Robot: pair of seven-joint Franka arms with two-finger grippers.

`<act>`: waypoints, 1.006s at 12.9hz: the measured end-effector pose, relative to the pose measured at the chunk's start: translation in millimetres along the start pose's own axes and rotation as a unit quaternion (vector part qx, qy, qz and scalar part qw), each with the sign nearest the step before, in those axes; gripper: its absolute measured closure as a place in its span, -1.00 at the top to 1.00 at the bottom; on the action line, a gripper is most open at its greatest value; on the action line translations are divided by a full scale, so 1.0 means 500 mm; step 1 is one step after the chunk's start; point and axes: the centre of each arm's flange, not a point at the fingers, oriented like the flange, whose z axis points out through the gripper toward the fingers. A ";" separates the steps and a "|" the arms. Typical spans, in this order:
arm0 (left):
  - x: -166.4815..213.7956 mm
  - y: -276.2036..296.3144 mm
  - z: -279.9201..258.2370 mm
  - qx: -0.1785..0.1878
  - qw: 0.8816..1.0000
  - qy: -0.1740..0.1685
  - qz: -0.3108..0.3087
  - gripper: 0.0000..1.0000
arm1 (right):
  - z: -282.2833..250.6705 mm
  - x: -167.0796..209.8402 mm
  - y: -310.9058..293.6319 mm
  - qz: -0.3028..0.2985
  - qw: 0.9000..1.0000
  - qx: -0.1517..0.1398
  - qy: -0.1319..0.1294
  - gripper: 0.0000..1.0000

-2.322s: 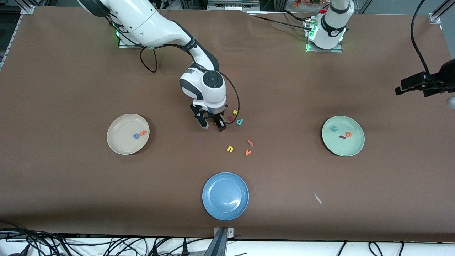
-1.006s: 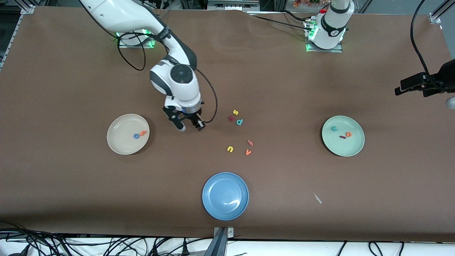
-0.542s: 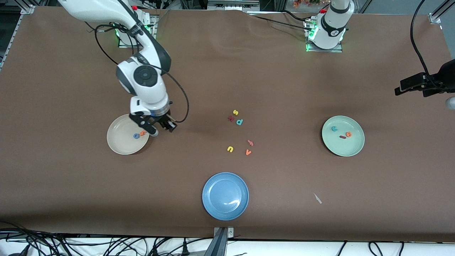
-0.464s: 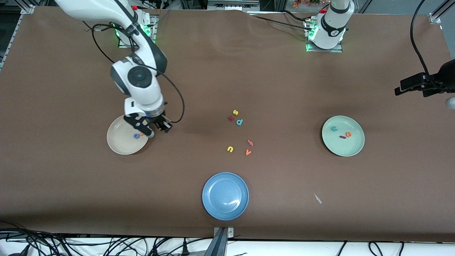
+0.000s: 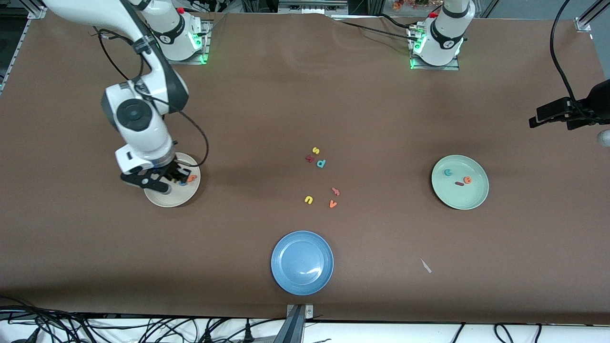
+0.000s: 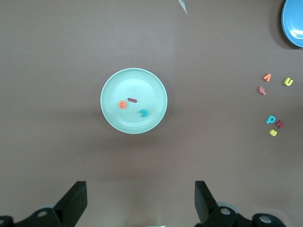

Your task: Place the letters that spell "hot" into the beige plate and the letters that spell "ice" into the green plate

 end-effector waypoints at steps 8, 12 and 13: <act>0.000 0.000 0.001 0.000 1.000 0.000 0.000 1.00 | 0.028 0.054 0.155 -0.076 0.993 0.077 -0.047 -0.61; 0.000 0.000 0.001 0.000 1.000 -0.001 0.000 1.00 | 0.041 0.048 0.151 -0.077 0.993 0.078 -0.052 -0.31; 0.000 0.000 0.001 0.000 1.000 -0.001 0.000 1.00 | 0.041 0.048 0.151 -0.077 0.993 0.078 -0.052 -0.15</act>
